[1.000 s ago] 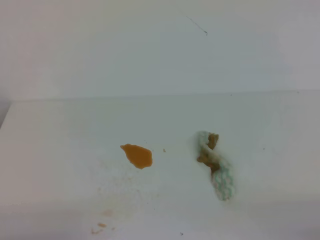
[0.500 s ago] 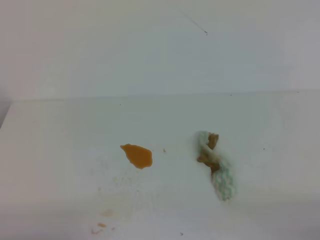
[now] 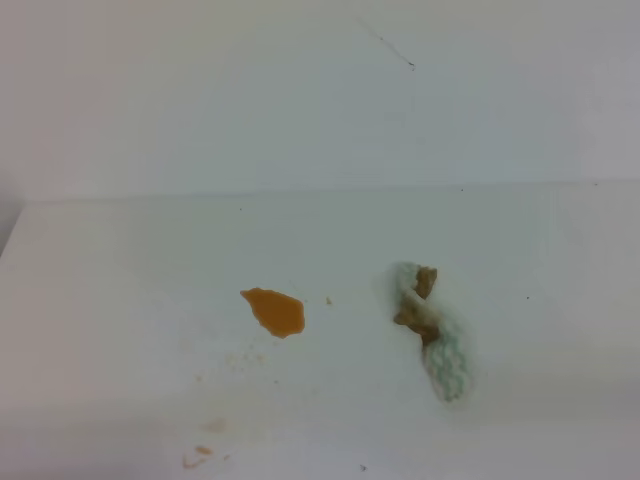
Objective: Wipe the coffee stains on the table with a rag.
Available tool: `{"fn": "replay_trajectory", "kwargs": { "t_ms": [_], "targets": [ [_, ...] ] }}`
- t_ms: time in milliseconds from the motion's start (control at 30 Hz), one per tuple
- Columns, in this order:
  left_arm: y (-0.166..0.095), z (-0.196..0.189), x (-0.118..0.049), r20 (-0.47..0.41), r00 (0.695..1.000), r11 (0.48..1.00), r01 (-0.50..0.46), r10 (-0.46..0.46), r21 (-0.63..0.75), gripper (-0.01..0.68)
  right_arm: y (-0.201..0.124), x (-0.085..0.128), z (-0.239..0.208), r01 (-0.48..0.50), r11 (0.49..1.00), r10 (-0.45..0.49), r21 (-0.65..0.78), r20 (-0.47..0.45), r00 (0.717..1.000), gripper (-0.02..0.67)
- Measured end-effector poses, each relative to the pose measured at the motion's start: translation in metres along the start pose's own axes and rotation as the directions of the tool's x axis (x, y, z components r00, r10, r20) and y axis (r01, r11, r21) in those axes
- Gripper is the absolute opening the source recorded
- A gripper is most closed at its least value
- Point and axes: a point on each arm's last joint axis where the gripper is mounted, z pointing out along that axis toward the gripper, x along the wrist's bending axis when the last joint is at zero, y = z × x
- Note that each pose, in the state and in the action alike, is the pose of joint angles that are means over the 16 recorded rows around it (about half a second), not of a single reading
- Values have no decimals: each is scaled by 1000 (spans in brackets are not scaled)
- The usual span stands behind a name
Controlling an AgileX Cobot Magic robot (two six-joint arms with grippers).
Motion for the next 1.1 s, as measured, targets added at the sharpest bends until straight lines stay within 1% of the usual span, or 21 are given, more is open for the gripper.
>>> {"fn": "replay_trajectory", "kwargs": {
  "t_ms": [67, 133, 233, 300, 400, 467, 600, 700, 800, 933, 1033, 1100],
  "targets": [
    [0, 0, 0, 0, 1000, 1000, 0, 0, 0, -3, 8, 1, 0, -47, 997, 47, -58, -7, 999, 11],
    [0, 0, 0, 0, 1000, 1000, 0, 0, 0, -3, 17, 2, 0, -75, 994, 74, -84, -13, 997, 11],
    [0, 0, 0, 0, 1000, 1000, 0, 0, 0, -3, 31, 4, 2, -75, 994, 74, -82, -17, 997, 11],
    [0, 0, 0, 0, 1000, 1000, 0, 0, 0, -3, 41, 5, 4, -59, 997, 58, -51, -12, 998, 11],
    [0, 0, 0, 0, 1000, 1000, 0, 0, 0, -3, 57, 7, 10, -15, 999, 15, 44, 7, 1000, 11],
    [0, 0, 0, 0, 1000, 1000, 0, 0, 0, -3, 68, 8, 16, 30, 991, -33, 133, 19, 999, 11],
    [-1, 0, 0, 0, 1000, 1000, 0, 0, -1, -2, 91, 10, 33, 131, 943, -142, 307, 14, 990, 11],
    [-1, 0, 0, 0, 1000, 1000, 0, 0, -1, -2, 105, 13, 52, 157, 900, -166, 406, -13, 986, 11],
    [-1, 0, 0, 0, 1000, 1000, 0, 0, -1, -2, 111, 18, 74, 130, 866, -124, 483, -45, 991, 11],
    [-1, 0, 0, 0, 1000, 1000, 0, 0, -1, -2, 109, 26, 104, 92, 828, -44, 552, -100, 994, 11],
    [-1, 0, 0, 0, 1000, 1000, 0, 0, -1, -2, 101, 32, 124, 67, 803, 26, 592, -147, 989, 11],
    [-1, 0, 0, 0, 1000, 1000, 0, 0, 0, -3, 92, 37, 136, 50, 781, 81, 622, -180, 980, 11]
  ]
}}
